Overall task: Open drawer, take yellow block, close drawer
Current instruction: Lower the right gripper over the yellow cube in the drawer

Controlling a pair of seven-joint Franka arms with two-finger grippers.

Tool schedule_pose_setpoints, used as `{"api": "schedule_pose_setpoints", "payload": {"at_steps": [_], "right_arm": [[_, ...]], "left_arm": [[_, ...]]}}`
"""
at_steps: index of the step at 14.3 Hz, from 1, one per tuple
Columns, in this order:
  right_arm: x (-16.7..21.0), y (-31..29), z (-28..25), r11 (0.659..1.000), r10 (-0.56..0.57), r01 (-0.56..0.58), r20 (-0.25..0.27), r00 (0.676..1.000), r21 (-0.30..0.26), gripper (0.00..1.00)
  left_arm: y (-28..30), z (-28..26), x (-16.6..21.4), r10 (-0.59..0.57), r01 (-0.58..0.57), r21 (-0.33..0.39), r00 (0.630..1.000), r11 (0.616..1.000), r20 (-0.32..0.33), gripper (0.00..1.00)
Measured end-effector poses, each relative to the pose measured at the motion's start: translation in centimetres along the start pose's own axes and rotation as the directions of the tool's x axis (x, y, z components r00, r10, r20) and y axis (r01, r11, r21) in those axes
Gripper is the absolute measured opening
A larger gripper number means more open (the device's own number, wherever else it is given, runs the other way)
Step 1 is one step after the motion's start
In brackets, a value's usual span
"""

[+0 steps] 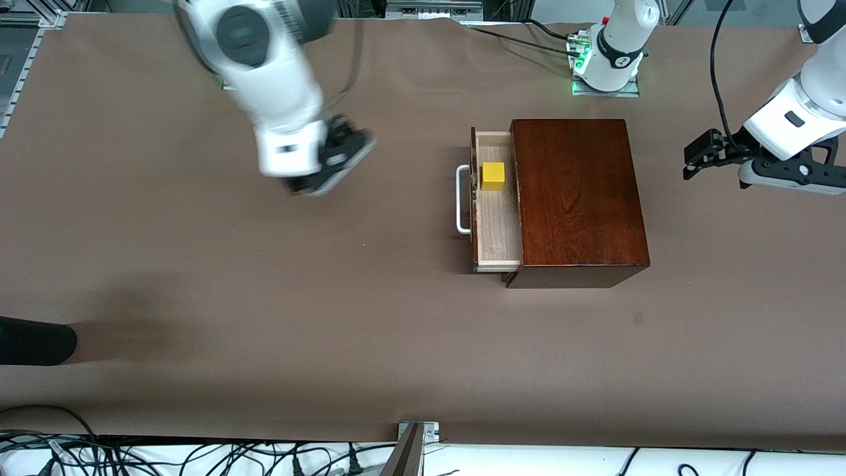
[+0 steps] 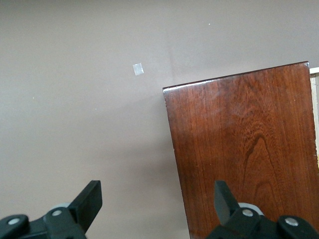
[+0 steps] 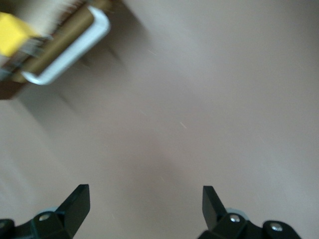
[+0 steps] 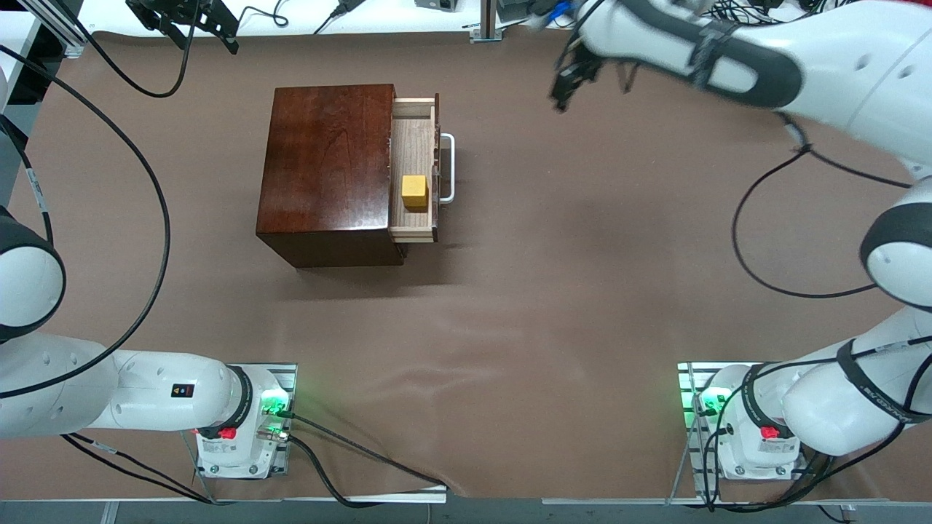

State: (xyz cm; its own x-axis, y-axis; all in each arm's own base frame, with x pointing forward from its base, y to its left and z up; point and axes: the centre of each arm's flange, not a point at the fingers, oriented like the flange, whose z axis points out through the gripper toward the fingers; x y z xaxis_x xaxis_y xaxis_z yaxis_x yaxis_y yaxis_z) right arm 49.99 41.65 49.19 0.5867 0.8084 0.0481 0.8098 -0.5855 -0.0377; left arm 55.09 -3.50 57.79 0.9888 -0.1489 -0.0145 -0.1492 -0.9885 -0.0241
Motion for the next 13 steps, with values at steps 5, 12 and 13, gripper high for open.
{"api": "schedule_pose_setpoints", "payload": {"at_steps": [5,12,13], "right_arm": [[7.5,-12.7,6.0,0.939,-0.339,0.335,-0.047,0.94,-0.081,1.0],[12.3,-18.0,8.5,0.874,-0.481,0.47,-0.08,0.873,-0.122,1.0],[12.6,-18.7,9.3,0.865,-0.495,0.483,-0.073,0.866,-0.132,1.0]], "left_arm": [[0.1,0.0,0.0,0.002,-0.002,0.0,1.0,1.0,0.0,1.0],[0.1,0.0,0.0,0.004,-0.004,0.0,1.0,1.0,0.0,1.0],[0.1,0.0,0.0,0.004,-0.004,0.0,1.0,1.0,0.0,1.0]]}}
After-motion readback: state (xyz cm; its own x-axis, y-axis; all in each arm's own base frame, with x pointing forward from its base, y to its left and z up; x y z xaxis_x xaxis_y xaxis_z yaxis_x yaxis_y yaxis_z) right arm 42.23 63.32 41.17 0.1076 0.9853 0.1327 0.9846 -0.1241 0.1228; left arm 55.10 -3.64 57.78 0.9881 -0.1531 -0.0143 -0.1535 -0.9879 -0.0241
